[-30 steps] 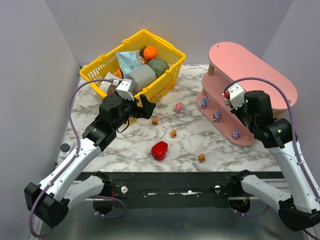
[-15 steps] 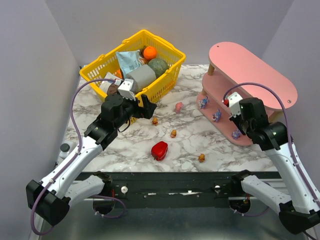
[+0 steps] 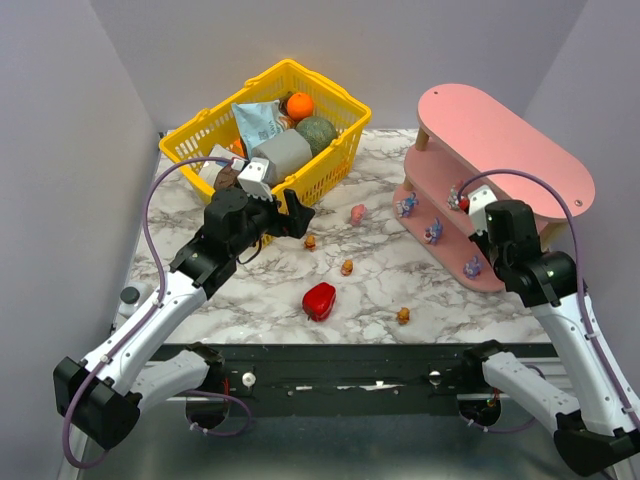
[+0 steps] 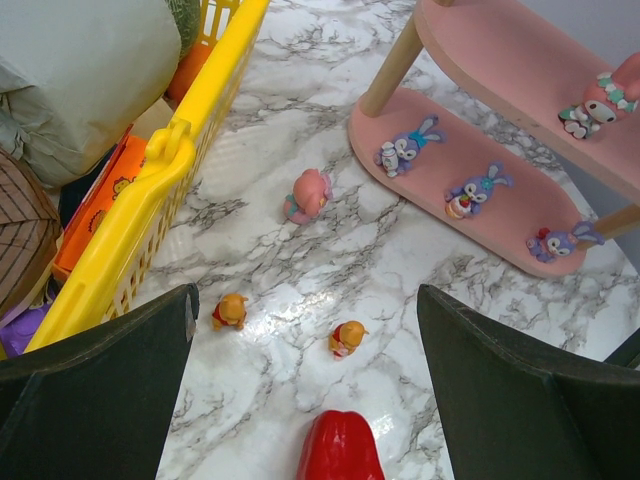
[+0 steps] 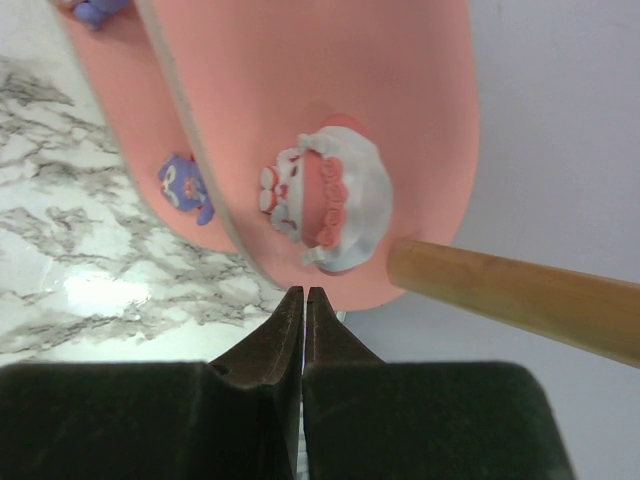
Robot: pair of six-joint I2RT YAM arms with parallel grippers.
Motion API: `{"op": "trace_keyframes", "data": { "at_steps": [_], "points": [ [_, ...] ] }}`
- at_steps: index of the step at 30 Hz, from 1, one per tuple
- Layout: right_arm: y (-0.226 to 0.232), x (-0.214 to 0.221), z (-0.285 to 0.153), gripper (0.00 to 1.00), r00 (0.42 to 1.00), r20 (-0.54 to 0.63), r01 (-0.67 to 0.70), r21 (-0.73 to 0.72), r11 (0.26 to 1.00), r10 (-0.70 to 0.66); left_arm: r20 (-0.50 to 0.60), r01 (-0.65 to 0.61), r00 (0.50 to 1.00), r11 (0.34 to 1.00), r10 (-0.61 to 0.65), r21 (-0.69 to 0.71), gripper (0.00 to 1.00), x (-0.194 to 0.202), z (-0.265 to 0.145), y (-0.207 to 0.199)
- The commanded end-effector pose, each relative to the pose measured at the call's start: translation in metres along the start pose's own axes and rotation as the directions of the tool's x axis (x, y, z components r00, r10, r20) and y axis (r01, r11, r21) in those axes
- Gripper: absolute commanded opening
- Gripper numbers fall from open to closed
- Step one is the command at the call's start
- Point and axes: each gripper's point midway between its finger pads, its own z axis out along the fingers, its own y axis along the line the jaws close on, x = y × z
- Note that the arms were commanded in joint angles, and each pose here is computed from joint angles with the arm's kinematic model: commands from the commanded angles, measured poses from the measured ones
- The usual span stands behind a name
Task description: Place and organize the plastic toys onto the shelf
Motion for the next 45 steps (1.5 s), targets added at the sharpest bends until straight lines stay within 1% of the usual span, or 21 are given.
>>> {"op": "trace_keyframes", "data": {
  "at_steps": [1, 8, 12, 15, 16, 19, 24, 27, 28, 32, 39, 45],
  "points": [
    [-0.020, -0.003, 0.001, 0.11, 0.999, 0.019, -0.033, 0.101, 0.994, 0.031, 0.030, 0.002, 1.000, 1.000, -0.003, 0.030, 0.99, -0.012, 0.000, -0.006],
    [-0.027, -0.011, 0.004, 0.14, 0.998, 0.040, -0.061, 0.121, 0.991, 0.057, 0.025, 0.006, 1.000, 0.999, -0.007, 0.038, 0.99, -0.010, 0.001, -0.007],
    [-0.030, -0.017, 0.001, 0.14, 0.995, 0.063, -0.084, 0.118, 0.989, 0.077, 0.027, 0.003, 1.000, 0.999, -0.004, 0.034, 0.99, -0.010, 0.001, -0.007],
    [-0.027, -0.024, -0.008, 0.15, 0.990, 0.099, -0.110, 0.066, 0.992, 0.104, 0.024, 0.004, 1.000, 1.000, -0.004, 0.031, 0.99, -0.008, 0.000, -0.006],
    [-0.028, -0.032, -0.014, 0.15, 0.985, 0.129, -0.125, 0.041, 0.991, 0.118, 0.026, 0.003, 1.000, 0.999, -0.004, 0.032, 0.99, -0.009, 0.000, -0.006],
    [-0.025, -0.034, -0.017, 0.14, 0.984, 0.128, -0.127, 0.014, 0.992, 0.124, 0.023, 0.004, 1.000, 1.000, -0.004, 0.031, 0.99, -0.008, 0.001, -0.006],
    [-0.027, -0.031, -0.018, 0.12, 0.985, 0.116, -0.135, 0.023, 0.991, 0.132, 0.020, 0.001, 1.000, 1.000, -0.002, 0.026, 0.99, -0.007, 0.001, -0.005],
    [-0.015, -0.035, -0.020, 0.11, 0.981, 0.132, -0.136, -0.049, 0.989, 0.142, 0.019, 0.000, 1.000, 1.000, 0.000, 0.023, 0.99, -0.007, 0.001, -0.004],
    [-0.007, -0.037, -0.021, 0.11, 0.980, 0.142, -0.128, -0.098, 0.987, 0.141, 0.018, 0.000, 1.000, 1.000, 0.000, 0.022, 0.99, -0.007, 0.001, -0.004],
    [0.014, -0.030, -0.018, 0.11, 0.985, 0.120, -0.104, -0.180, 0.978, 0.127, 0.015, 0.003, 1.000, 1.000, -0.003, 0.026, 0.99, -0.006, 0.003, -0.004],
    [0.022, -0.012, -0.006, 0.11, 0.992, 0.081, -0.087, -0.161, 0.983, 0.101, 0.016, 0.004, 1.000, 0.999, -0.004, 0.041, 0.99, -0.010, 0.011, -0.008],
    [0.019, -0.004, 0.006, 0.10, 0.993, 0.064, -0.090, -0.095, 0.991, 0.096, 0.014, 0.007, 1.000, 0.999, -0.007, 0.050, 0.99, -0.011, 0.016, -0.010]
  ]
}}
